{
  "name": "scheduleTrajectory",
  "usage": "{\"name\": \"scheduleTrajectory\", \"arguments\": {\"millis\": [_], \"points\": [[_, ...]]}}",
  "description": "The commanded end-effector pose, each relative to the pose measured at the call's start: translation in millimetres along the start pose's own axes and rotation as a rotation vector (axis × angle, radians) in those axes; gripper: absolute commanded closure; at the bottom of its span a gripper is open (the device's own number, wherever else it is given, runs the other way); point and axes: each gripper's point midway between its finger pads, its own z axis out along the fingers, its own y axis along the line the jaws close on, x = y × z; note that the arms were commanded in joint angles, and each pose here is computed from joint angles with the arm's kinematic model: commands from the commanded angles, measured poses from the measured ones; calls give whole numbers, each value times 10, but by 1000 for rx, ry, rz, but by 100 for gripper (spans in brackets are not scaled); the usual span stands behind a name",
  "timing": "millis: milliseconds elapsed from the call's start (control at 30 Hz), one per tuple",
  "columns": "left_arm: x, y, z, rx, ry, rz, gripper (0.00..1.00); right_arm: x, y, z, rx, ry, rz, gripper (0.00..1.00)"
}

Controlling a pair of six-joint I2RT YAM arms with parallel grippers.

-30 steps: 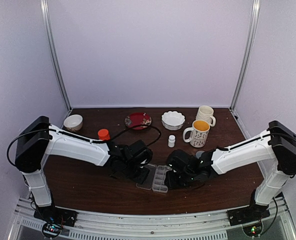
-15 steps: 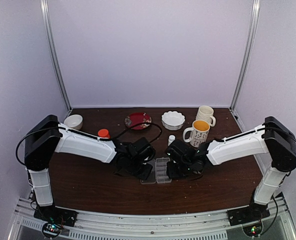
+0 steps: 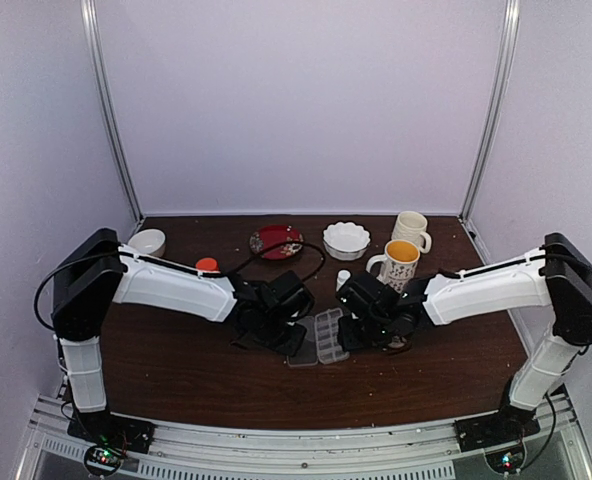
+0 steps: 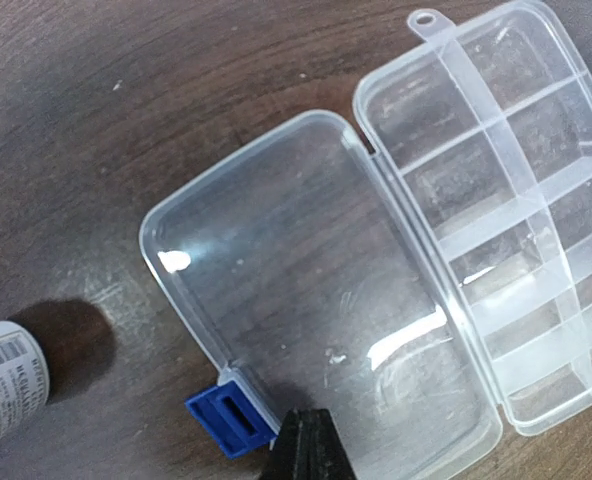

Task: Sort the pills into containers
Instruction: Adjust the pill container at the center of the board, then pick up the pill bottle from the center of the board.

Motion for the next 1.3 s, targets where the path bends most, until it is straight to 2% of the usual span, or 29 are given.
{"name": "scheduleTrajectory", "arguments": {"millis": [0,300,500,600,667,767,867,1067,1167,1267], "points": [[-248,29,-311,-20,-67,7,100,-257,28,-294,-6,-80,-10,59],[-469,160,-889,-65,-179,5,94,-377,-5,-657,-31,-138,-12,55],[-425,464,-1183,-162,-212,11,85,-502,-249,-961,54,-212,-26,48],[-385,638,-1333,-203,-228,-2,76,-536,-400,-1126,90,-242,-27,45],[-346,736,-1397,-218,-235,-14,67,-550,-529,-1227,114,-259,-20,43],[-315,852,-1523,-227,-268,-38,55,-564,-692,-1333,126,-273,-5,35],[-318,926,-1646,-205,-309,-65,38,-541,-795,-1338,116,-246,1,22],[-352,1022,-1789,-215,-348,-83,3,-459,-854,-1166,156,-149,-27,14],[-362,1042,-1832,-221,-364,-84,3,-443,-853,-1089,173,-117,-30,15],[-383,993,-1884,-182,-395,-69,2,-426,-895,-1023,191,-92,-24,20]]}}
